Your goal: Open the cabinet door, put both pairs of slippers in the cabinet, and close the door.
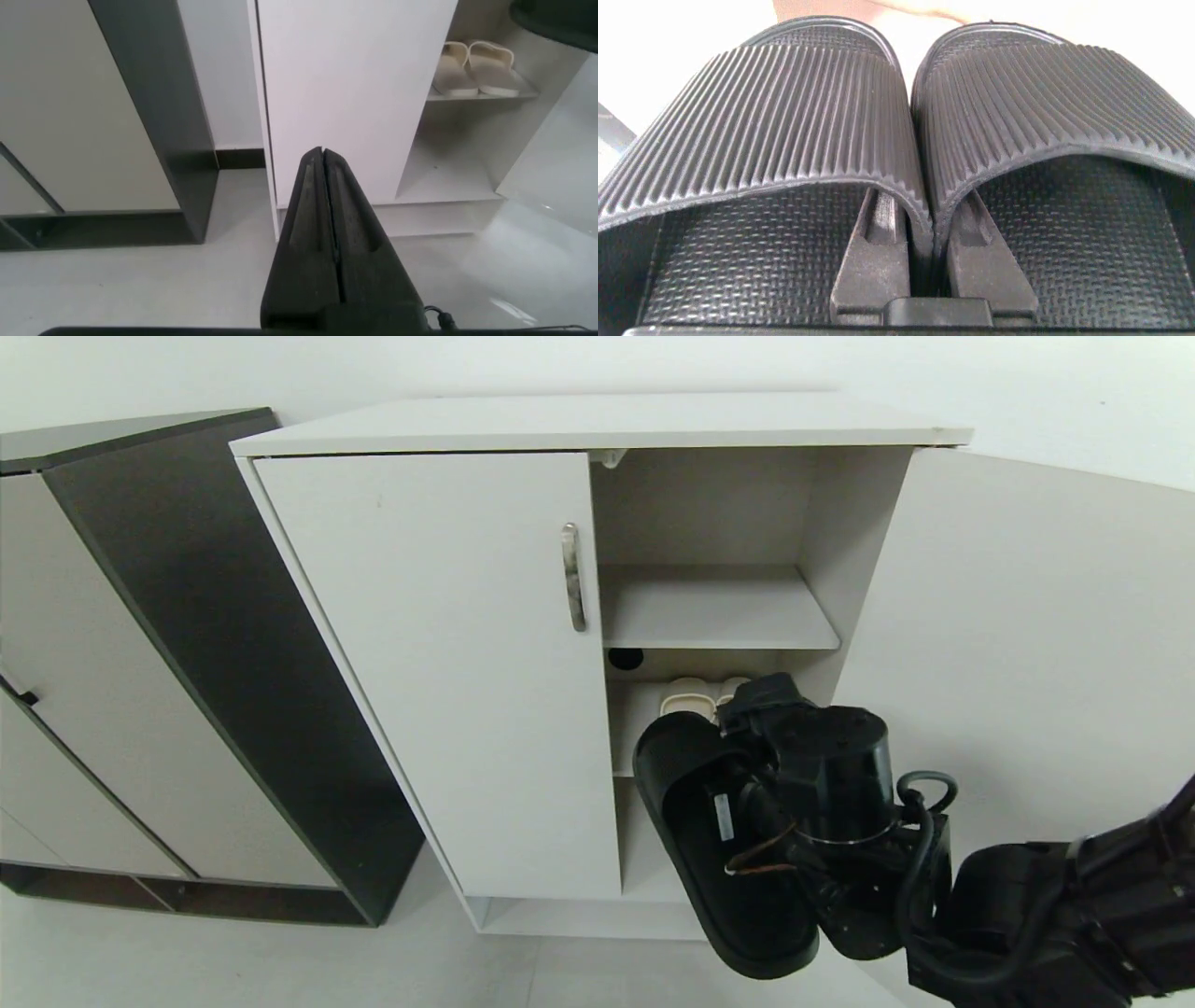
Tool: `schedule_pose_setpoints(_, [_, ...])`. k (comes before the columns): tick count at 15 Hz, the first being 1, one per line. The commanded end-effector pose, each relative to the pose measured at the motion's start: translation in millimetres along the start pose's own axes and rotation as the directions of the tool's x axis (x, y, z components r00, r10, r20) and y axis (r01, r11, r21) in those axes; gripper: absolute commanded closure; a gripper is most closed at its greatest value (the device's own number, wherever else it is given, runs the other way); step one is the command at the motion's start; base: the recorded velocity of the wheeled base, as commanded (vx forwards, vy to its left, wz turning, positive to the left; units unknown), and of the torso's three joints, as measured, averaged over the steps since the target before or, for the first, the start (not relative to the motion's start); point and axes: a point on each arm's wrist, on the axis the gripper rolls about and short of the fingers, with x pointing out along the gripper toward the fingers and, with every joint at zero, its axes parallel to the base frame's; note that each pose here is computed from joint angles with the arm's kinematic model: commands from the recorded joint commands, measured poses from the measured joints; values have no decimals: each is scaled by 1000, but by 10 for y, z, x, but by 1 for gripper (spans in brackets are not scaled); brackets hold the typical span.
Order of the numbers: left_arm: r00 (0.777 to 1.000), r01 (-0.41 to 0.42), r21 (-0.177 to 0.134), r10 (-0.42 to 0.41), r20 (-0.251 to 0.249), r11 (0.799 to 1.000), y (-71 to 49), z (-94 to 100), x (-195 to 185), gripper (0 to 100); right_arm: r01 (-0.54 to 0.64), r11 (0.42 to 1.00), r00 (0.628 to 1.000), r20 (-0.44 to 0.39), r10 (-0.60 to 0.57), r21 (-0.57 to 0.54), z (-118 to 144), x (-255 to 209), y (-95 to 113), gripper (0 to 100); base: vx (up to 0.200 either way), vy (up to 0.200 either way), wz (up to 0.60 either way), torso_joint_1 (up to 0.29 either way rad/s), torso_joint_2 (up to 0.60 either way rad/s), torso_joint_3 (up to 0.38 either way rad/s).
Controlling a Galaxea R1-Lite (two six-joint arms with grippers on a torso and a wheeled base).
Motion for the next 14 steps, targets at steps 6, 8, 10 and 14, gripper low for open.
schedule_pose_setpoints(6, [1000,0,0,0,0,1000,0,0,0,100,99,980,993,-86,-85,172,769,-28,-59,100,0,0,0,0,0,0])
schedule_pose_setpoints(8, [1000,0,0,0,0,1000,0,0,0,100,143,971,988,-83,-129,193,859,-38,-74,100,0,0,0,0,0,0])
schedule_pose_setpoints(10, [1000,0,2,0,0,1000,0,0,0,100,147,971,987,-84,-134,187,838,-36,-73,100,0,0,0,0,0,0])
schedule_pose_setpoints(14, [1000,0,2,0,0,1000,0,0,0,100,135,972,991,-42,-130,191,723,41,-20,100,0,0,0,0,0,0])
